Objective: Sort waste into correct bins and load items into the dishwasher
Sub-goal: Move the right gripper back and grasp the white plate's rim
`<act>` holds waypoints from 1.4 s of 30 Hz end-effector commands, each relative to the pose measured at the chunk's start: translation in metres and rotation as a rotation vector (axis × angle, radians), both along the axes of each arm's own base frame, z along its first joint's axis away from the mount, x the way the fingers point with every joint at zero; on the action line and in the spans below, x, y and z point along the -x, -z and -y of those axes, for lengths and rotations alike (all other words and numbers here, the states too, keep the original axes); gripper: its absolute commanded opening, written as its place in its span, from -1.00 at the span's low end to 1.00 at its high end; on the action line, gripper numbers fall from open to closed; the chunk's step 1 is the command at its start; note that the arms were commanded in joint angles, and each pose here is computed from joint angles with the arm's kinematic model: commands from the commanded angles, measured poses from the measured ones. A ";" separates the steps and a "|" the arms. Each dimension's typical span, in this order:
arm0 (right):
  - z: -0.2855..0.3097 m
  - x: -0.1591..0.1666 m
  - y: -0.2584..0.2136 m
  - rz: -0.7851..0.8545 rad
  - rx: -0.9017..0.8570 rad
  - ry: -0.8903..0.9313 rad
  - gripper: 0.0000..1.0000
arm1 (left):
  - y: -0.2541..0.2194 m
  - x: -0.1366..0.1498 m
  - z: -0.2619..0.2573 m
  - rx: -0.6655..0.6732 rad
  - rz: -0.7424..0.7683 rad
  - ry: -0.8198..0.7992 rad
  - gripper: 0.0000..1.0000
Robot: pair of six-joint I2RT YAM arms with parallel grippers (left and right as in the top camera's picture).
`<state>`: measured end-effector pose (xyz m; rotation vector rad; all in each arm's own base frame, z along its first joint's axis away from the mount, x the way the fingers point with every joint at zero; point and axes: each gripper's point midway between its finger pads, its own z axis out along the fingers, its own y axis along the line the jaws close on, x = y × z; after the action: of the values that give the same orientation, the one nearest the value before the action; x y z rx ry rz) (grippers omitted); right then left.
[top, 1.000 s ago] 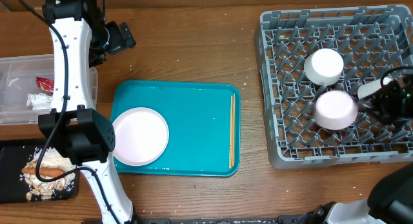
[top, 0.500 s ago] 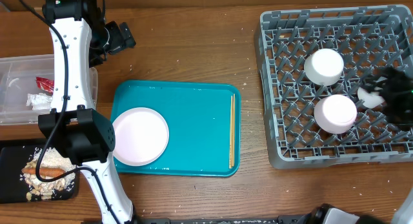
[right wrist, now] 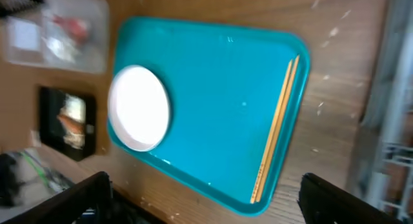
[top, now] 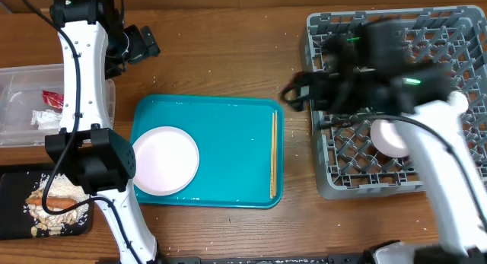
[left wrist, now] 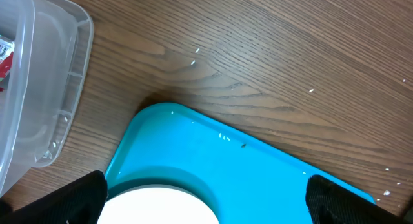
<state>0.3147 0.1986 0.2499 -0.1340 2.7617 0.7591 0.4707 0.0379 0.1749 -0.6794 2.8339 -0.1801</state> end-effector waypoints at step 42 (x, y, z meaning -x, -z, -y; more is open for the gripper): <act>-0.223 0.041 0.213 -0.165 0.098 -0.275 0.18 | 0.000 0.000 0.003 0.009 -0.001 -0.001 1.00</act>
<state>0.2785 0.4145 0.0399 -0.4953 2.9615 0.7052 0.4707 0.0379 0.1749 -0.6794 2.8339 -0.1801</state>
